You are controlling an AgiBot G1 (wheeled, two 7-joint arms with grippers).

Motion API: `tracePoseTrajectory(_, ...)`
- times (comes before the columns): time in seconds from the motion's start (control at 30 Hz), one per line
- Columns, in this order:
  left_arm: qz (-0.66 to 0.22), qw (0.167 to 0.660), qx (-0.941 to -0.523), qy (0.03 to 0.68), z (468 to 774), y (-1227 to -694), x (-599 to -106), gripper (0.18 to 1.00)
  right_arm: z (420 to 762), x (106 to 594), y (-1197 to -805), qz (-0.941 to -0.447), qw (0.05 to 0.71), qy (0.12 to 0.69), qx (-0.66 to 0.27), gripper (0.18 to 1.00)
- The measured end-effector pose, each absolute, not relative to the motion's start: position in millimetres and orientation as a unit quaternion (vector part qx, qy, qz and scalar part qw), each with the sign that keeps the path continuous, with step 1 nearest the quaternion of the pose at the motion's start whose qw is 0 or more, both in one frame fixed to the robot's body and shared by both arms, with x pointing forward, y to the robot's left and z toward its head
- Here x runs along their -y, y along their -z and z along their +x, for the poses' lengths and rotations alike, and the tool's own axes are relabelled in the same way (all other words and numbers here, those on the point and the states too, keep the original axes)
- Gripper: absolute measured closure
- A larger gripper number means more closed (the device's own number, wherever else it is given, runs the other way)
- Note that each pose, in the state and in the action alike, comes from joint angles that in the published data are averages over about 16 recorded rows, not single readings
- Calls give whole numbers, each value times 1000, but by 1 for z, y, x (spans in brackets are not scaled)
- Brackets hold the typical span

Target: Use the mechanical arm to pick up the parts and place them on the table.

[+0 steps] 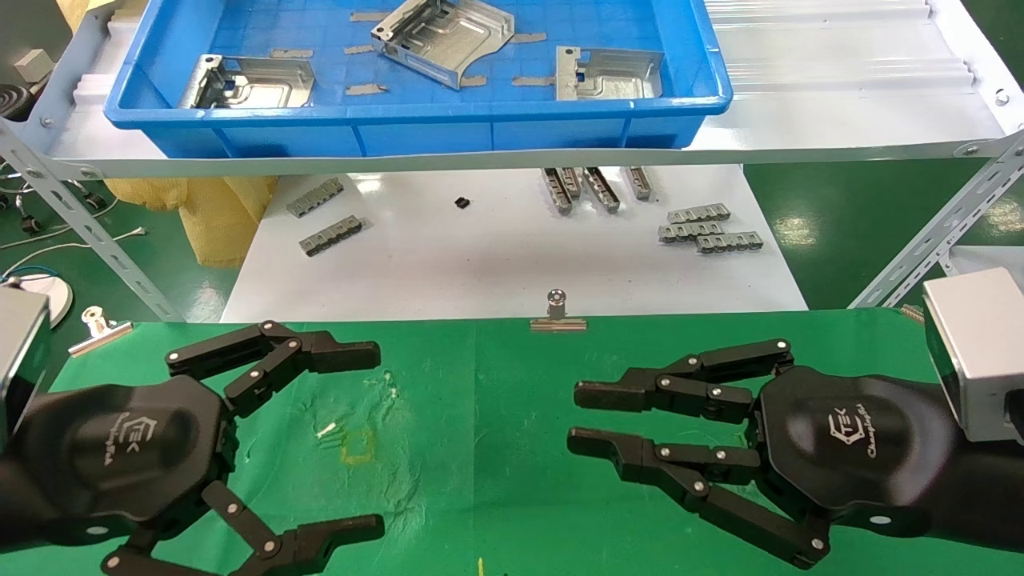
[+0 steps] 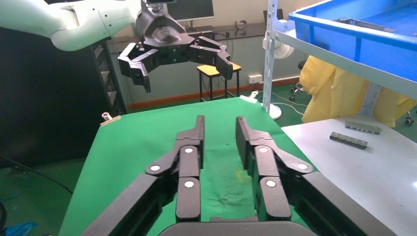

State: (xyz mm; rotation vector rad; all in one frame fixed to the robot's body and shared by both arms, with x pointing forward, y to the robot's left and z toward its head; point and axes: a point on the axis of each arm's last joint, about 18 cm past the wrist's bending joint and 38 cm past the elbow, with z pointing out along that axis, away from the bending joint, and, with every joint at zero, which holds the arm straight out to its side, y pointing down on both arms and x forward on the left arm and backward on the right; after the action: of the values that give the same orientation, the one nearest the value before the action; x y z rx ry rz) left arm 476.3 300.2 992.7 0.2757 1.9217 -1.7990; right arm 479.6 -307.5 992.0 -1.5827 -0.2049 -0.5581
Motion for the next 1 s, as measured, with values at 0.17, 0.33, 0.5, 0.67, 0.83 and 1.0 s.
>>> tracePoseTrajectory(0.17,102,246,-704,659,476,-993,-300,184,480,308,-992,-700,663,247,91,853)
tracePoseTrajectory(0.33,104,260,-702,655,480,-1005,-298,184,480,308,-992,-700,663,247,91,917)
tracePoseTrajectory(0.5,100,291,-696,649,494,-1031,-294,184,480,308,-992,-700,663,247,91,957)
tracePoseTrajectory(0.67,92,335,-683,642,517,-1073,-286,184,480,308,-992,-700,663,247,91,978)
tracePoseTrajectory(0.83,71,374,-673,635,550,-1121,-274,184,480,308,-992,-700,663,247,91,986)
tracePoseTrajectory(1.0,35,399,-666,630,589,-1165,-256,184,480,308,-992,-700,663,247,91,987)
